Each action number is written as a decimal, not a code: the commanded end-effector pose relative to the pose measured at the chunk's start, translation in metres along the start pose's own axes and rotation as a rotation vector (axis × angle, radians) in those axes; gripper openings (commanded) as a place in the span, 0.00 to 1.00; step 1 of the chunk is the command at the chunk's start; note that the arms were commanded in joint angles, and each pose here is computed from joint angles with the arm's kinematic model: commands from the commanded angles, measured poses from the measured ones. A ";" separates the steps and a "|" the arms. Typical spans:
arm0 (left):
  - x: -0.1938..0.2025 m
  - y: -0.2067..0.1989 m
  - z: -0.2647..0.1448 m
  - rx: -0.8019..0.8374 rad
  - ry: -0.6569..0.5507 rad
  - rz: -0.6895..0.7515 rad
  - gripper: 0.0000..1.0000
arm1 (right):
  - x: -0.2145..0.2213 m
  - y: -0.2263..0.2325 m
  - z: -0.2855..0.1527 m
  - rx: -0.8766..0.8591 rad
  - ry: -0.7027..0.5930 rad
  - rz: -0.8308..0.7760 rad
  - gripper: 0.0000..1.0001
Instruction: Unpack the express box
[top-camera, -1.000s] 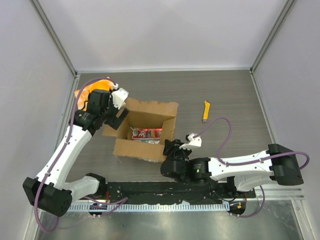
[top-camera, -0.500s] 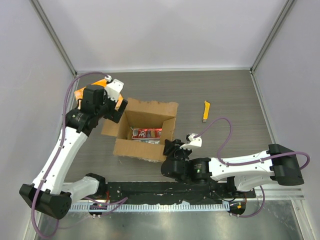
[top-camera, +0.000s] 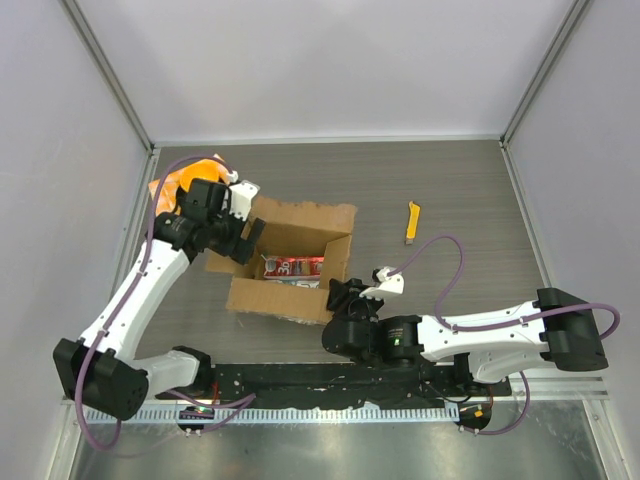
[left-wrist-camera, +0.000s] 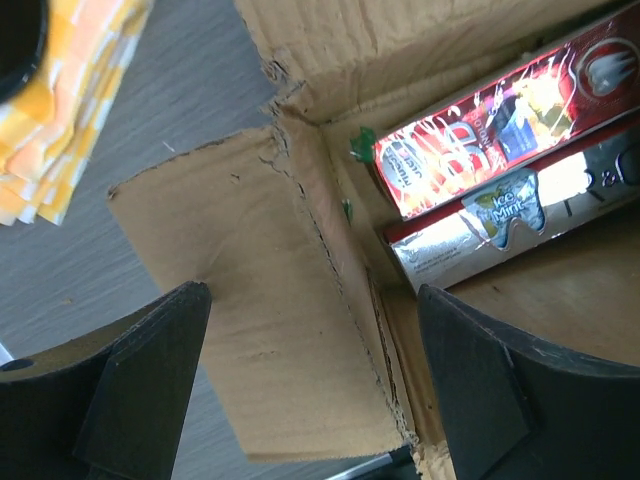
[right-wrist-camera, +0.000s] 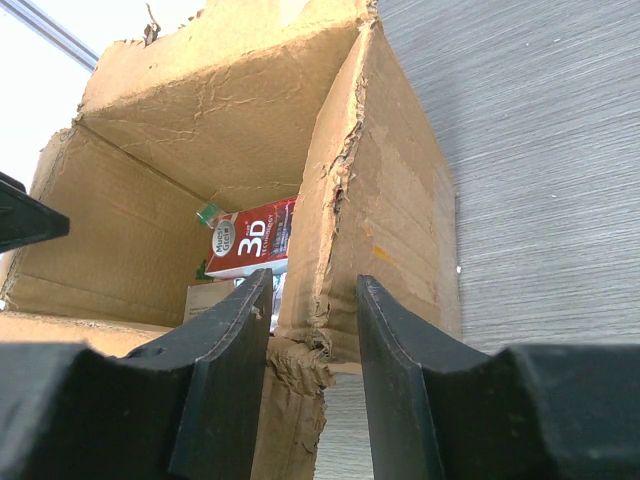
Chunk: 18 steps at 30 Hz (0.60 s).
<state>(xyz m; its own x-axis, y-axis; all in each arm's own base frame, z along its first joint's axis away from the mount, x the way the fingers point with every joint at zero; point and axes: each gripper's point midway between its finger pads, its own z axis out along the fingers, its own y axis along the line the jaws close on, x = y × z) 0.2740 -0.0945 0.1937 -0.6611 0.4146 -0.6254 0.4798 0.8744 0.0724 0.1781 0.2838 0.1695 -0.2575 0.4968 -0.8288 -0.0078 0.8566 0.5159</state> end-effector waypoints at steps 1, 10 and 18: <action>0.004 -0.006 0.005 0.034 0.026 -0.004 0.88 | 0.037 -0.037 -0.003 0.040 0.123 -0.183 0.43; 0.014 -0.006 0.035 0.049 0.096 0.005 0.47 | 0.037 -0.027 -0.006 0.001 0.120 -0.186 0.42; -0.011 -0.002 0.030 0.037 0.061 0.062 0.00 | 0.012 0.024 -0.017 -0.240 0.094 -0.162 0.44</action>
<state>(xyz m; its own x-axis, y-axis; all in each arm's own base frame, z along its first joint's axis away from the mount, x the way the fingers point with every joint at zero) 0.2857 -0.1053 0.1547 -0.7259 0.4342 -0.5335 0.4978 0.8668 0.0282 0.1738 0.2917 0.1730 -0.2740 0.4661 -0.8412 -0.0956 0.8572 0.5061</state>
